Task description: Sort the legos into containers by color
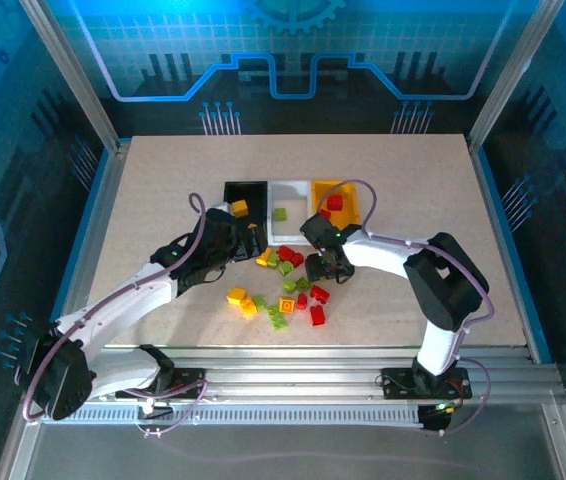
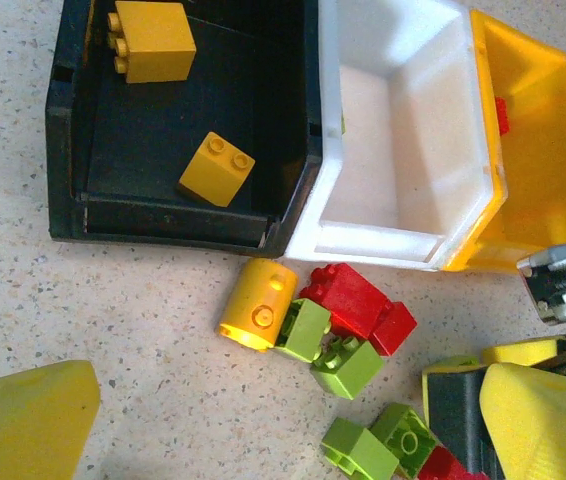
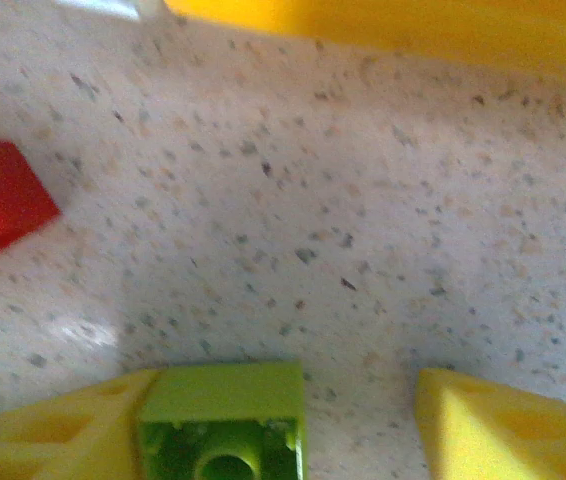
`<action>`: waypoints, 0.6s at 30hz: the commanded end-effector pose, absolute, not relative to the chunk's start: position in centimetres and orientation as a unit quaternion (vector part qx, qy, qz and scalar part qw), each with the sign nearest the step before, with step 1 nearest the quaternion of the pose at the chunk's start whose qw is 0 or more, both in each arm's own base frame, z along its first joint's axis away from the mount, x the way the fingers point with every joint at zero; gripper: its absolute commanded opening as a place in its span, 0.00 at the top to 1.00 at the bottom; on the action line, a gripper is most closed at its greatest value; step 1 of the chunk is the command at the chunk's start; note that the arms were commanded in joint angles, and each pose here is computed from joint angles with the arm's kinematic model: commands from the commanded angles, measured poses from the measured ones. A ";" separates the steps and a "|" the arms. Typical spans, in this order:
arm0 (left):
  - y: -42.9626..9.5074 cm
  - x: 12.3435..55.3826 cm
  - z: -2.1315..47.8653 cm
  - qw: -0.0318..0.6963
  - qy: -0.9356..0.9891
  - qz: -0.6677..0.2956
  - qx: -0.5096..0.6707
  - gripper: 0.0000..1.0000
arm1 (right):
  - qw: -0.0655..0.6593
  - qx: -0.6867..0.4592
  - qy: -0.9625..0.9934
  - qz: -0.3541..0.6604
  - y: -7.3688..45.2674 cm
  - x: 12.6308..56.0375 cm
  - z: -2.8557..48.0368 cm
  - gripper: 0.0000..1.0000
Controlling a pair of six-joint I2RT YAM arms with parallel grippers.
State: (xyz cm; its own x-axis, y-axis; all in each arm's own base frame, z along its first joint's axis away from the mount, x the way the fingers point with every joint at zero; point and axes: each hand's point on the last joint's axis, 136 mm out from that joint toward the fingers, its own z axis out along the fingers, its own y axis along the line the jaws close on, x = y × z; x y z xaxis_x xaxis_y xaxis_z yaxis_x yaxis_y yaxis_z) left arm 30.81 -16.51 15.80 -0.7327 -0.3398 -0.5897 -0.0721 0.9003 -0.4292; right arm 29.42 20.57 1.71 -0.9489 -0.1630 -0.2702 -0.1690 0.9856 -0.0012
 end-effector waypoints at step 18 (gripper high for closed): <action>-15.5 29.4 15.3 0.344 0.912 -0.185 -0.123 0.01 | 0.218 -0.105 0.969 0.052 21.8 30.4 8.1 0.69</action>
